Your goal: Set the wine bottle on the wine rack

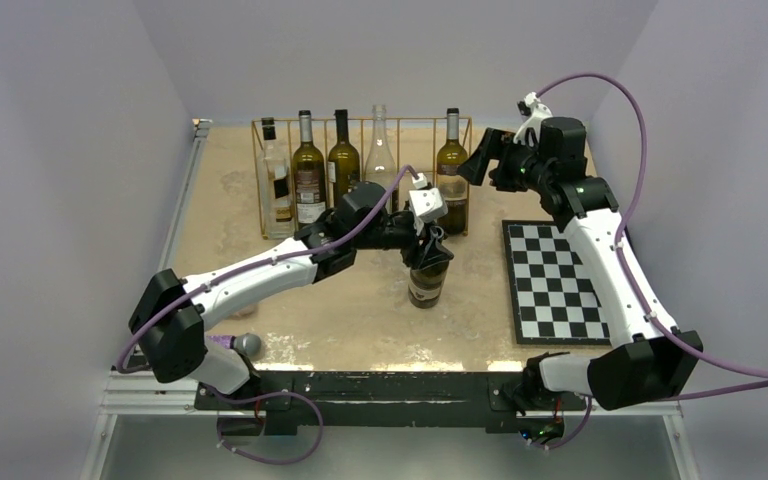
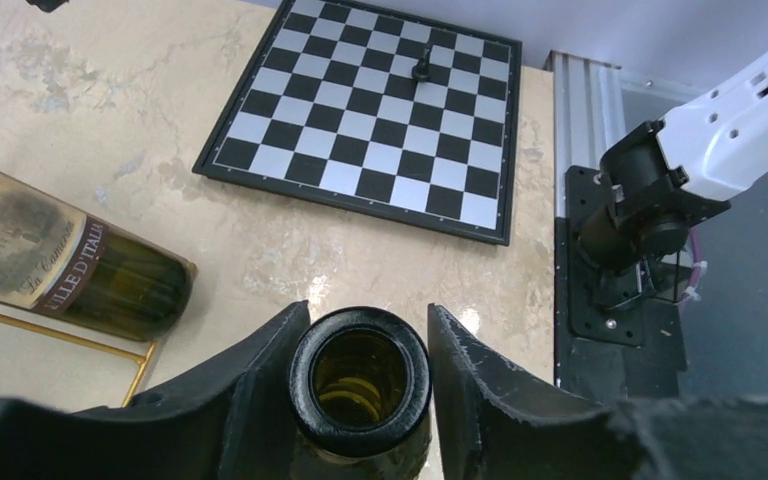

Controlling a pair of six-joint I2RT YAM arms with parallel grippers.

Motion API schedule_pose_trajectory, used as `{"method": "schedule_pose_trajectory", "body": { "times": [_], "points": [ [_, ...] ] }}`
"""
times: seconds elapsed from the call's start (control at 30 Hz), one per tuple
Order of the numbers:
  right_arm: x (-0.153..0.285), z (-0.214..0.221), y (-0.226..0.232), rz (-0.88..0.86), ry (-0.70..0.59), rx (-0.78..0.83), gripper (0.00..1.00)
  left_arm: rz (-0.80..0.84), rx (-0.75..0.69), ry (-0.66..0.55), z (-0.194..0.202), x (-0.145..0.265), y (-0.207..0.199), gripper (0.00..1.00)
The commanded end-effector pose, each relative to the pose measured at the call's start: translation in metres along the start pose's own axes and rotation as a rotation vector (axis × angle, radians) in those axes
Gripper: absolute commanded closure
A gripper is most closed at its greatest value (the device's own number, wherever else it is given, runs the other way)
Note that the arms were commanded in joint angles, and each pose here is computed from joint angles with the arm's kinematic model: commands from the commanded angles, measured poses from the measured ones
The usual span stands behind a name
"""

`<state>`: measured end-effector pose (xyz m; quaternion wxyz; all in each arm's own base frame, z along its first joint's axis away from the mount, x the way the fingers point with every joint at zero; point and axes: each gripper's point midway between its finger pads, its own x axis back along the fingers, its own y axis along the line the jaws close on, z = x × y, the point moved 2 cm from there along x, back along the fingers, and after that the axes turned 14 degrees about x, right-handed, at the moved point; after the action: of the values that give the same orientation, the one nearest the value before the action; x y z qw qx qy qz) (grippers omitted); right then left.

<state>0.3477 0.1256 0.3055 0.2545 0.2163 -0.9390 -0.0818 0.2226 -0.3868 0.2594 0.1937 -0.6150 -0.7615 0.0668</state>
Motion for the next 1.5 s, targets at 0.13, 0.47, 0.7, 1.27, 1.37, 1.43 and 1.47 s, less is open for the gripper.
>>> {"method": "schedule_pose_trajectory", "body": {
  "times": [0.13, 0.47, 0.7, 1.27, 1.37, 1.43, 1.47],
  "points": [
    [0.012, -0.007, 0.003, -0.014, -0.037, 0.012, 0.14, -0.077, -0.048, -0.051, -0.015, -0.004, 0.011, 0.88],
    [0.025, -0.012, 0.004, 0.004, -0.072, 0.018, 0.15, -0.287, 0.013, -0.112, -0.074, 0.014, 0.022, 1.00],
    [0.035, -0.015, 0.005, 0.016, -0.100, 0.019, 0.15, -0.334, 0.037, -0.156, -0.115, 0.027, 0.014, 1.00],
    [0.062, -0.008, 0.021, -0.028, -0.129, -0.017, 0.16, -0.573, 0.178, -0.228, -0.164, 0.022, 0.075, 1.00],
    [0.065, -0.001, 0.021, -0.026, -0.132, -0.029, 0.16, -0.583, 0.199, -0.237, -0.167, 0.020, 0.089, 1.00],
    [0.069, 0.002, 0.021, -0.028, -0.149, -0.016, 0.16, -0.599, 0.226, -0.241, -0.167, 0.019, 0.100, 1.00],
    [0.072, 0.003, 0.021, -0.025, -0.164, -0.008, 0.16, -0.598, 0.234, -0.241, -0.167, 0.018, 0.105, 1.00]
  ]
}}
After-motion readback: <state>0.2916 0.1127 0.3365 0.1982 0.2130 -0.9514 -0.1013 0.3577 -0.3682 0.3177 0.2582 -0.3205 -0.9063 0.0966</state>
